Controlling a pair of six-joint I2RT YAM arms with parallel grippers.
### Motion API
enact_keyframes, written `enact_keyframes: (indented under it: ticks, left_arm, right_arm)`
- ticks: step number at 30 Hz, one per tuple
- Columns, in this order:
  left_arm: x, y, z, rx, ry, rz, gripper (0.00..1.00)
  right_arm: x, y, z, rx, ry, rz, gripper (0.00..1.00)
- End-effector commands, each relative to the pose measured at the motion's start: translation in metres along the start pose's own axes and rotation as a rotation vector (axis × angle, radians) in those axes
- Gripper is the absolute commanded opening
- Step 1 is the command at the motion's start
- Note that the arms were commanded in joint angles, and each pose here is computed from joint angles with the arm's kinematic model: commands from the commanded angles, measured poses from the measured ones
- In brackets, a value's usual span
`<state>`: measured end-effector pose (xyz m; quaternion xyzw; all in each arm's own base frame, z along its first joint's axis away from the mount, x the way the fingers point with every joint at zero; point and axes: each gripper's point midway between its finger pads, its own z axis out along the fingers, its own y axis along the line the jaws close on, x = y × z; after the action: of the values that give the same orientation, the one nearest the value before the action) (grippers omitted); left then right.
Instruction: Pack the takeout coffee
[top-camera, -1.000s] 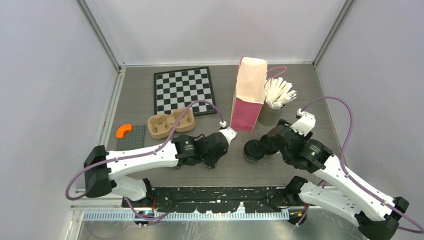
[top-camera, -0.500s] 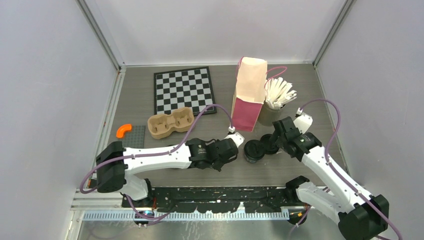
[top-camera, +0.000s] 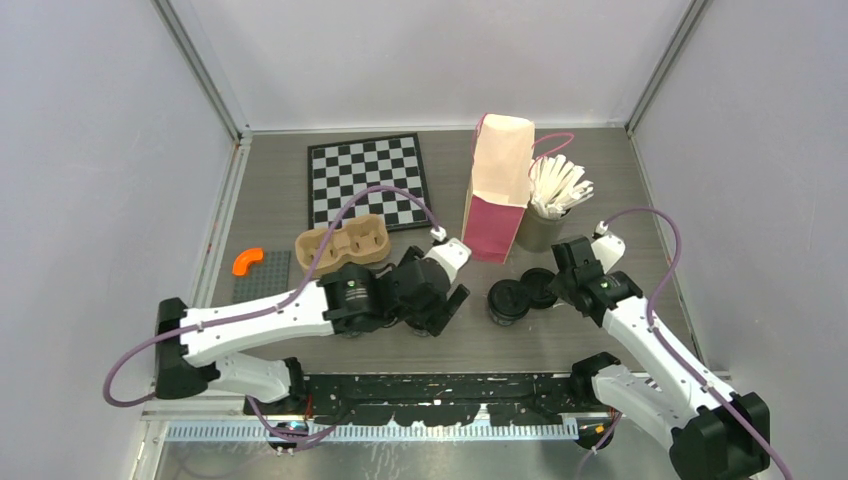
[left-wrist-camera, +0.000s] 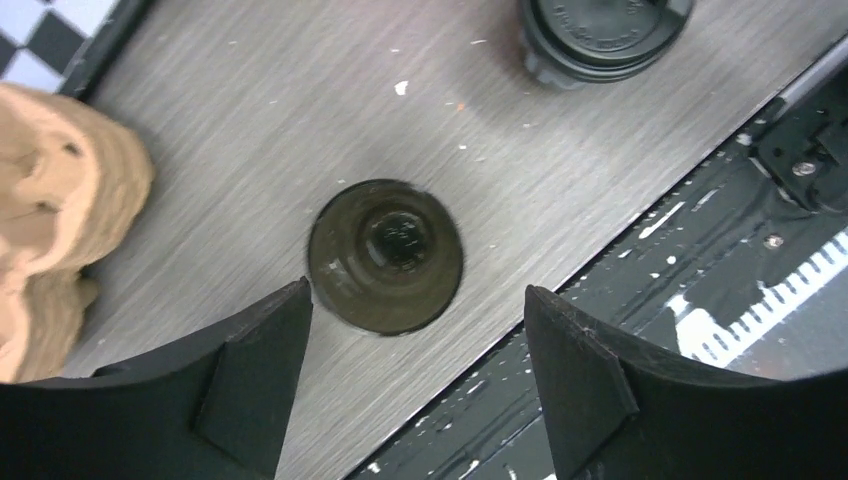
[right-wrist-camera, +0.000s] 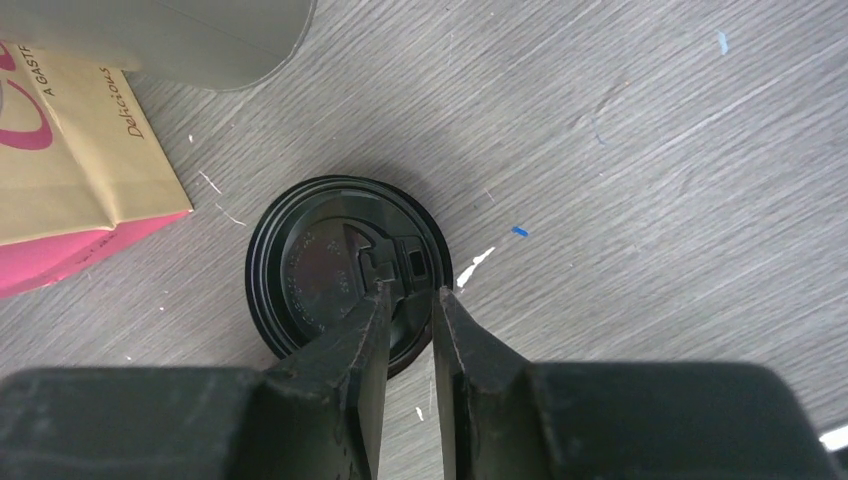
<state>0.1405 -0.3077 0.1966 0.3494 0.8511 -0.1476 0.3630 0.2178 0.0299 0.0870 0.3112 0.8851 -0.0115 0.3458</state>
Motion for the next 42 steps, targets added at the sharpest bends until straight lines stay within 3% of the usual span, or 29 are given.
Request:
enact_keyframes:
  ticks: [1,4,5,10,14,20,42]
  left_arm:
    - [0.007,0.043,-0.032,-0.159,0.002,0.037,0.85]
    - [0.018,0.060,-0.043,-0.213,0.018,0.061,0.99]
    - [0.023,0.064,-0.046,-0.222,0.027,0.069,1.00]
    - [0.043,0.073,-0.051,-0.205,0.020,0.081,1.00]
    - [0.052,0.076,-0.053,-0.166,-0.053,0.061,1.00]
    - [0.047,0.081,-0.068,-0.157,-0.112,0.034,1.00]
    - [0.064,0.095,-0.075,-0.205,-0.066,0.024,1.00]
  right_arm:
    - [-0.008,0.013,0.007,-0.035,-0.029,0.017,0.27]
    - [-0.006,0.014,0.013,-0.020,-0.013,0.001,0.28]
    - [-0.004,0.013,0.015,-0.010,-0.009,-0.003,0.28]
    - [0.000,0.004,0.020,0.022,-0.013,0.004,0.30]
    - [-0.001,0.000,0.019,0.030,-0.025,0.006,0.32]
    - [-0.004,-0.009,0.011,0.046,-0.036,0.002,0.36]
    - [0.005,-0.005,0.028,0.058,-0.023,0.050,0.29]
